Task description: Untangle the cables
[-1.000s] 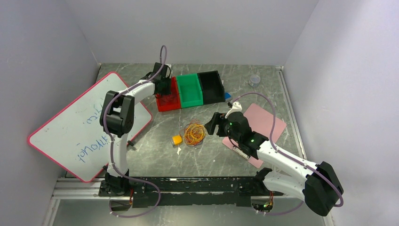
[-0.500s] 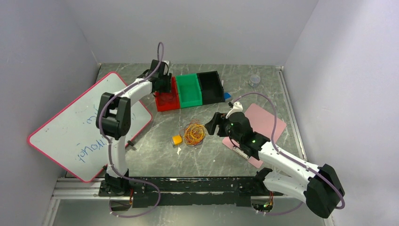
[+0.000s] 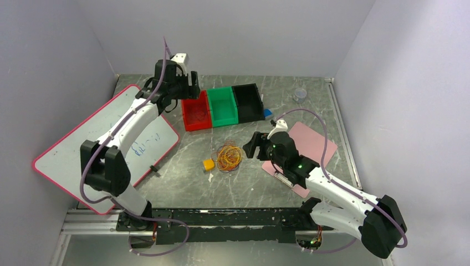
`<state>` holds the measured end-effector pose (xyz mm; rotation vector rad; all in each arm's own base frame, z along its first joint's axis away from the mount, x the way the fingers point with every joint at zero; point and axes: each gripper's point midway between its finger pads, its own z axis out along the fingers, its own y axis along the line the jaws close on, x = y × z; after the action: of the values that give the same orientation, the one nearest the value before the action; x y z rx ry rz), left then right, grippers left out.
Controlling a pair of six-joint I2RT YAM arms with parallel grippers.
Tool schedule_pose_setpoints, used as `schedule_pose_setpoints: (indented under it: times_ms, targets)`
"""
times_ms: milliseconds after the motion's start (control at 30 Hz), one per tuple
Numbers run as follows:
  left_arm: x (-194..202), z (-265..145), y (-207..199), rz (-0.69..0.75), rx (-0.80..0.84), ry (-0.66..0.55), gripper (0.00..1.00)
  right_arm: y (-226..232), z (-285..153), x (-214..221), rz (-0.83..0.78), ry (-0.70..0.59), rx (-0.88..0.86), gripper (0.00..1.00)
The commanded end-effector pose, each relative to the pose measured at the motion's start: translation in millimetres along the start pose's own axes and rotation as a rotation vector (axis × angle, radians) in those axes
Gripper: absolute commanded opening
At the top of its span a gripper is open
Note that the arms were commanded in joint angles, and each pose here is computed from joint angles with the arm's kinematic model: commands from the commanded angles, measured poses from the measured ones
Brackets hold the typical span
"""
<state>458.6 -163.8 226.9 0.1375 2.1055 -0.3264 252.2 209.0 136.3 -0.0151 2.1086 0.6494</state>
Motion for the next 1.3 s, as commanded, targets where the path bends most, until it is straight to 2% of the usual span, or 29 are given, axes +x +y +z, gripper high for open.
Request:
schedule_pose_setpoints:
  times_ms: [0, 233, 433, 667, 833, 933, 1033, 1167, 1267]
  targets:
    - [4.1, -24.2, -5.9, -0.001, 0.047, 0.001, 0.82, 3.4, -0.7, -13.5, -0.011, -0.034, 0.002, 0.82]
    - [34.7, -57.5, -24.5, -0.008, 0.155, 0.048, 0.76, 6.2, 1.1, -12.5, -0.015, -0.027, -0.010, 0.82]
    - [74.5, -82.5, -27.1, -0.044, 0.148, 0.083, 0.76, 5.3, -0.6, -14.7, -0.001, -0.048, -0.010, 0.85]
    - [105.0, -96.1, -13.6, -0.074, 0.082, 0.128, 0.87, -16.0, -1.0, -23.8, 0.068, -0.103, 0.122, 0.92]
    - [115.1, -100.1, -11.0, -0.116, 0.065, 0.139, 0.98, -20.8, -2.7, -30.0, 0.029, -0.120, 0.150, 0.96]
    - [116.2, -100.3, -8.9, -0.137, 0.047, 0.147, 0.99, -25.2, -3.8, -29.5, 0.011, -0.085, 0.196, 0.99]
    - [113.4, -101.9, -21.5, -0.140, 0.121, 0.135, 0.99, -28.3, -2.3, -24.4, -0.007, -0.051, 0.217, 1.00]
    - [111.9, -102.2, -30.9, -0.230, 0.152, 0.130, 1.00, -15.4, 0.9, -21.3, -0.043, -0.024, 0.142, 1.00]
    - [115.7, -104.4, -36.3, -0.216, 0.192, 0.137, 0.99, -10.8, 1.0, -20.2, -0.052, -0.016, 0.114, 1.00]
